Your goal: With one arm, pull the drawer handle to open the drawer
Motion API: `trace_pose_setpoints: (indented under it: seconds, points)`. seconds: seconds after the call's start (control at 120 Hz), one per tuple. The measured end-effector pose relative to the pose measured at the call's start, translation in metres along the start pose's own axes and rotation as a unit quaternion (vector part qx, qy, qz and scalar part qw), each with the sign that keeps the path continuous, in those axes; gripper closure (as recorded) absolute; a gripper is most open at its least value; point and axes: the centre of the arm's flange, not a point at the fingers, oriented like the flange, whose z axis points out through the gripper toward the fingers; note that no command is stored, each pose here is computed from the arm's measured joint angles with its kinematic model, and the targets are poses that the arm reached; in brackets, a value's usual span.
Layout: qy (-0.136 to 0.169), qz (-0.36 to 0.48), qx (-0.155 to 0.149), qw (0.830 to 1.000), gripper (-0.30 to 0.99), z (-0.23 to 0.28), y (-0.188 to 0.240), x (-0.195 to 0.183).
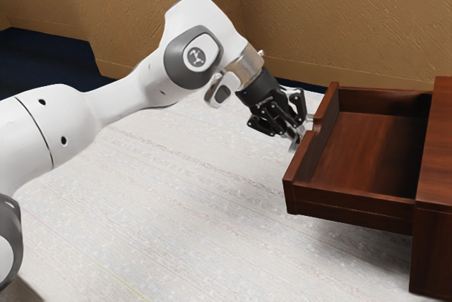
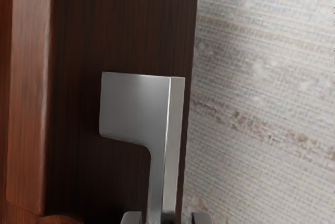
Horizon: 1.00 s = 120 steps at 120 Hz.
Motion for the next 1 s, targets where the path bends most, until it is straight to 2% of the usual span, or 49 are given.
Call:
trace_pose_setpoints:
  seconds: [0.208,0.383,0.45,0.533,0.575,0.625,0.683,0.733,0.85,1.0]
  points:
    - [-0.014,0.005,-0.004,1.000,0.46,-0.019,-0.009,0.006]
    - [-0.051,0.012,-0.020,0.998,0.40,-0.076,-0.024,0.031]
    - [-0.070,0.006,-0.051,0.996,0.38,-0.100,-0.026,0.042]
    - [-0.085,0.000,-0.128,0.988,0.30,-0.112,-0.049,0.070]
    - [-0.101,-0.021,-0.167,0.980,0.24,-0.127,-0.057,0.087]
    - [-0.122,-0.058,-0.200,0.971,0.19,-0.155,-0.060,0.106]
    - [-0.137,-0.124,-0.227,0.956,0.15,-0.183,-0.050,0.122]
    - [-0.152,-0.199,-0.243,0.937,0.12,-0.204,-0.033,0.127]
    - [-0.161,-0.342,-0.243,0.893,0.07,-0.229,-0.003,0.133]
    - [-0.165,-0.451,-0.230,0.846,0.03,-0.233,0.001,0.139]
